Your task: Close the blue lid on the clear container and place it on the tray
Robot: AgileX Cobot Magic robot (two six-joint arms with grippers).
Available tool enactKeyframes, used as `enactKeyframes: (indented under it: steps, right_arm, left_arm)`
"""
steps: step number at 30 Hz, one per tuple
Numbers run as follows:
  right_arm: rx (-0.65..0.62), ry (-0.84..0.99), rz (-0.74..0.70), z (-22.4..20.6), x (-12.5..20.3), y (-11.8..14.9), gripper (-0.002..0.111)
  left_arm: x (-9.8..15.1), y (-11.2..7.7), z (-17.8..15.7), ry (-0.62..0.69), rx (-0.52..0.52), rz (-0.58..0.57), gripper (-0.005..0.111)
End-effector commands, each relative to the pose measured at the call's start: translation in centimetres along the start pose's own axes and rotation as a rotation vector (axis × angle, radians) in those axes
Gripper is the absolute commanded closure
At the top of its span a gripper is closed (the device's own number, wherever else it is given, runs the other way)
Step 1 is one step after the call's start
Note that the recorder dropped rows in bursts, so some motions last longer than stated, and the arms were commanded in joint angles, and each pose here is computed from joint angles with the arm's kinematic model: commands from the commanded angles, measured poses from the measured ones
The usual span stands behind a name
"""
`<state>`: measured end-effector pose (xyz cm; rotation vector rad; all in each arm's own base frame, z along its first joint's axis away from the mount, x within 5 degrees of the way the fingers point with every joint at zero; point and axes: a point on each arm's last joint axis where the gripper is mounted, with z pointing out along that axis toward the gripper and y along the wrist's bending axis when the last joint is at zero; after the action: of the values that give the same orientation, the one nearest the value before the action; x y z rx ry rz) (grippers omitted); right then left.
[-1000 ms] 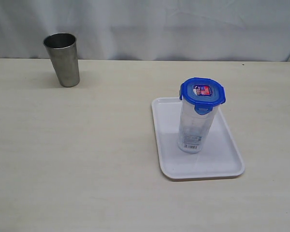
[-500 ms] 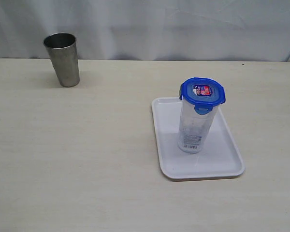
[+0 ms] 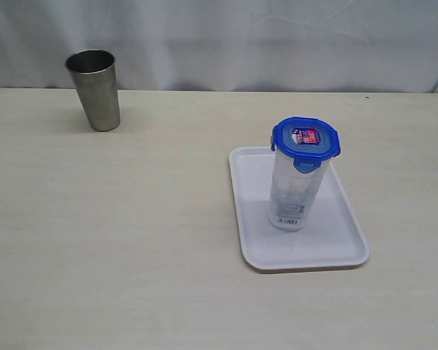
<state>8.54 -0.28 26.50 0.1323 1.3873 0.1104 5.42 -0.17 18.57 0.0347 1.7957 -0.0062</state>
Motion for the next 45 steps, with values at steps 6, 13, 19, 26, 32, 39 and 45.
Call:
enactKeyframes:
  steps: [6, 13, 19, 26, 32, 39, 45]
  right_arm:
    - [-0.008, -0.239, 0.072, -3.7, 1.5, -0.8, 0.104]
    - [-0.013, -0.258, 0.067, -4.0, 1.3, -0.8, 0.104]
    - [-0.028, -0.259, 0.007, -4.1, 1.3, -0.6, 0.104]
    - [-0.082, -0.268, -0.216, -4.1, 1.4, 0.1, 0.104]
    - [-0.189, -0.269, -0.458, -4.2, 1.7, 1.3, 0.104]
    - [-0.138, -0.088, -0.437, -3.9, 3.2, 0.5, 0.104]
    - [-0.066, 0.157, -0.327, -3.9, 5.2, -0.5, 0.104]
  left_arm:
    - [0.0, 0.0, 0.0, -0.003, -0.006, 0.005, 0.107]
    - [0.0, 0.0, 0.0, -0.003, -0.006, 0.005, 0.107]
    - [0.0, 0.0, 0.0, -0.003, -0.006, 0.005, 0.107]
    - [0.0, 0.0, 0.0, -0.003, -0.006, 0.005, 0.107]
    - [0.0, 0.0, 0.0, -0.003, -0.006, 0.005, 0.107]
    - [0.0, 0.0, 0.0, -0.003, -0.006, 0.005, 0.107]
    - [0.0, 0.0, 0.0, -0.003, -0.006, 0.005, 0.107]
